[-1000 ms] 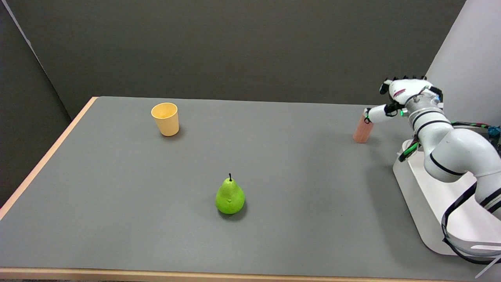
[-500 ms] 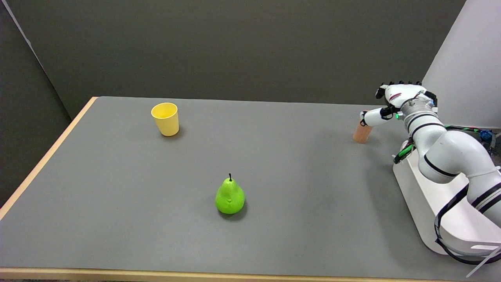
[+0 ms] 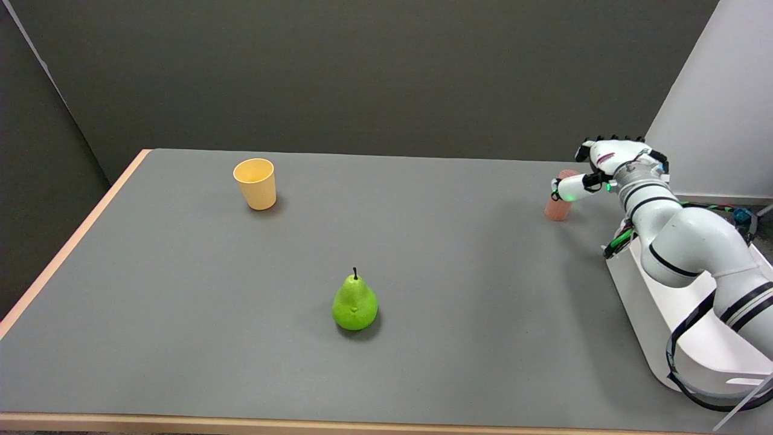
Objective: Pick up the wooden cylinder.
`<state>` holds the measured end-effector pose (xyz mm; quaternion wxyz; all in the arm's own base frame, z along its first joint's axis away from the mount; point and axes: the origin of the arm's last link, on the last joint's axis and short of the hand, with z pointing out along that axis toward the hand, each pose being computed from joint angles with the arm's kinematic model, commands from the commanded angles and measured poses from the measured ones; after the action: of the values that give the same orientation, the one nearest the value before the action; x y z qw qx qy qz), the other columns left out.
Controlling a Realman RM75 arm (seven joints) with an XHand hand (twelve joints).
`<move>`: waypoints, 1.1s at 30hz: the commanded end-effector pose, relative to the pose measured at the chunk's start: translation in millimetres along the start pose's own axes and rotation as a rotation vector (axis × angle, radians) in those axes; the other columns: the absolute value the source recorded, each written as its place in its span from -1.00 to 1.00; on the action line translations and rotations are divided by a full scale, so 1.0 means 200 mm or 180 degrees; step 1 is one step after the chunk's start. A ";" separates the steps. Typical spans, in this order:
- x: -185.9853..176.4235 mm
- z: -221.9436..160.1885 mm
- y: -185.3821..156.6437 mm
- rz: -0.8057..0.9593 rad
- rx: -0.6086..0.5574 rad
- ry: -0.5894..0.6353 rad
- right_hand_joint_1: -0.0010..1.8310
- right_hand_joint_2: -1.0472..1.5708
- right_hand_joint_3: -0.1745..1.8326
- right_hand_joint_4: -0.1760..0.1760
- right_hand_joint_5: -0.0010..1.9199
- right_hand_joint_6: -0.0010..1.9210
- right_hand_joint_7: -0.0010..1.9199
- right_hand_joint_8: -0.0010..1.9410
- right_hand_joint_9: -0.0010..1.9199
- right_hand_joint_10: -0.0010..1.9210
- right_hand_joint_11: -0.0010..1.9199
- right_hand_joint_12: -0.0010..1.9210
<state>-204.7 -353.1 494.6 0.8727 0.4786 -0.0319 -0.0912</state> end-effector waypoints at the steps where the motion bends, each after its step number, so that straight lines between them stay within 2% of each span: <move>1: -0.12 0.03 -0.03 0.0081 0.0057 -0.0162 -0.58 0.26 0.05 0.44 -0.65 -0.35 -0.49 -0.48 -0.55 0.02 -0.46 0.75; 10: -0.11 0.05 -0.08 0.0050 0.0167 -0.0143 -0.50 0.27 0.06 0.42 -0.64 -0.33 -0.47 -0.44 -0.53 0.05 -0.46 0.75; 12: -0.11 0.05 -0.08 0.0049 0.0196 -0.0139 -0.30 0.30 0.09 0.30 -0.62 -0.29 -0.42 -0.34 -0.46 0.12 -0.49 0.79; 14: -0.11 0.05 -0.08 0.0047 0.0222 -0.0136 -0.26 0.30 0.10 0.25 -0.61 -0.26 -0.40 -0.31 -0.43 0.15 -0.50 0.81; 18: -0.12 0.05 -0.09 0.0045 0.0265 -0.0140 -0.13 0.33 0.10 0.19 -0.54 -0.13 -0.32 -0.19 -0.33 0.21 -0.62 0.97; 21: -0.13 0.06 -0.10 0.0047 0.0291 -0.0149 -0.03 0.38 0.05 0.09 -0.49 0.09 -0.22 0.05 -0.23 0.37 -0.66 1.00; 23: -0.14 0.06 -0.10 0.0052 0.0307 -0.0155 0.00 0.39 0.03 0.09 -0.46 0.15 -0.19 0.09 -0.22 0.38 -0.65 1.00; 24: -0.14 0.06 -0.11 0.0055 0.0309 -0.0158 0.13 0.58 -0.39 -0.39 -0.46 0.36 -0.16 0.26 -0.20 0.38 -0.68 1.00; 25: -0.14 0.06 -0.11 0.0056 0.0311 -0.0161 0.28 0.81 -0.90 -0.97 -0.46 0.61 -0.13 0.47 -0.17 0.39 -0.72 1.00; 29: -0.14 0.06 -0.10 0.0054 0.0305 -0.0166 0.28 0.78 -0.84 -0.86 -0.45 0.59 -0.12 0.45 -0.15 0.51 -0.79 1.00; 32: -0.15 0.06 -0.11 0.0051 0.0327 -0.0166 0.28 0.70 -0.66 -0.58 -0.39 0.58 -0.10 0.39 -0.12 0.60 -0.79 1.00; 33: -0.15 0.06 -0.11 0.0052 0.0337 -0.0164 0.28 0.68 -0.62 -0.57 -0.38 0.58 -0.09 0.38 -0.12 0.62 -0.79 1.00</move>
<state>-231.7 -366.0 486.3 0.8535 0.5093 -0.0584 -0.0937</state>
